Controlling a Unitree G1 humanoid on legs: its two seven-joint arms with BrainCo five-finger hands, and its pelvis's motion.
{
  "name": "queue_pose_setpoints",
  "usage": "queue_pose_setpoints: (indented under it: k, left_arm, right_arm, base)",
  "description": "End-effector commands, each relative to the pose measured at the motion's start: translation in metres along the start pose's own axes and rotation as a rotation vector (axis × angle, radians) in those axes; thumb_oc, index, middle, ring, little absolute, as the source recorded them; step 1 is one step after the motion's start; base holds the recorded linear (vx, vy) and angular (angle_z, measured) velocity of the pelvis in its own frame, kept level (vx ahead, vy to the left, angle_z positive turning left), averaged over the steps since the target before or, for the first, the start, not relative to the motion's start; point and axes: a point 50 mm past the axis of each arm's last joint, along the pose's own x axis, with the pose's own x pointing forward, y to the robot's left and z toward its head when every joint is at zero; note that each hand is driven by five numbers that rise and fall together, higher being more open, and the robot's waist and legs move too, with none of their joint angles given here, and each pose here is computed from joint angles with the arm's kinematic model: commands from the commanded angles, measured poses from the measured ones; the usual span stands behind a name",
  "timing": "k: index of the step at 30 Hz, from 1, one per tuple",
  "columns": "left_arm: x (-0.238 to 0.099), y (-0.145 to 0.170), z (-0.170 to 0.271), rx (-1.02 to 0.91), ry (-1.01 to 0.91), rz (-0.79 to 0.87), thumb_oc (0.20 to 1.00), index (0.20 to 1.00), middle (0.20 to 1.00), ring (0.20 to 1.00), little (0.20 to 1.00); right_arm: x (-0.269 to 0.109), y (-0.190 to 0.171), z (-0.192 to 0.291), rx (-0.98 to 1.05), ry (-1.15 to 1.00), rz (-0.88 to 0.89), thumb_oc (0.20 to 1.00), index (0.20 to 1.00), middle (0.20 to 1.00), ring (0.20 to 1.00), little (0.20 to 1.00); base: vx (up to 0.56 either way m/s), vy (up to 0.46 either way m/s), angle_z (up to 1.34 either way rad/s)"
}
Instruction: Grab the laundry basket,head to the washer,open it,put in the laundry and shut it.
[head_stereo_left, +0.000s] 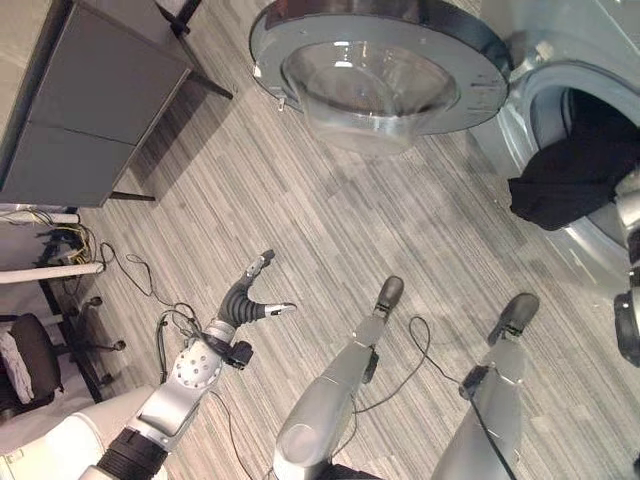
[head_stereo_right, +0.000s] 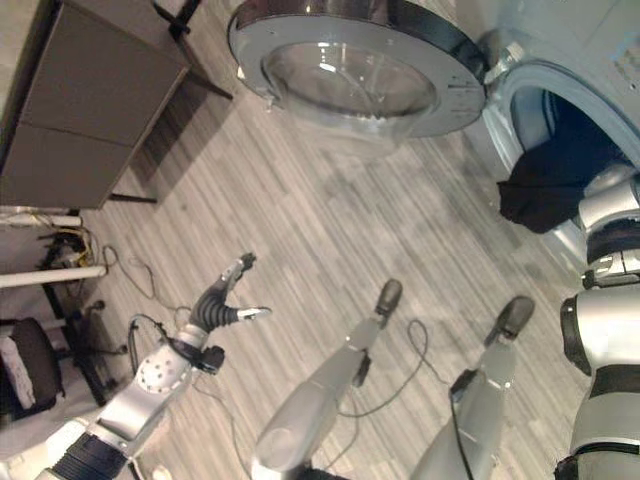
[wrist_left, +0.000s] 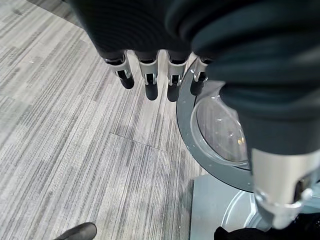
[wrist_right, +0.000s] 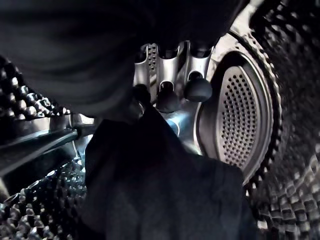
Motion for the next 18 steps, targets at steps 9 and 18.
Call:
queue_pose_setpoints:
  k: [9,18]
  left_arm:
    - [-0.002,-0.012,-0.001,-0.027,0.017,-0.074,1.0,1.0,1.0,1.0,1.0]
    - [-0.004,-0.007,-0.003,-0.034,0.017,-0.047,1.0,1.0,1.0,1.0,1.0]
  right_arm:
    - [0.004,0.009,0.032,1.777,0.504,0.432,1.0,1.0,1.0,1.0,1.0]
    - [-0.057,0.019,0.033,1.918,0.288,0.503,1.0,1.0,1.0,1.0,1.0]
  base:
    - [0.01,-0.011,0.01]
    - [0.0,-0.003,-0.06]
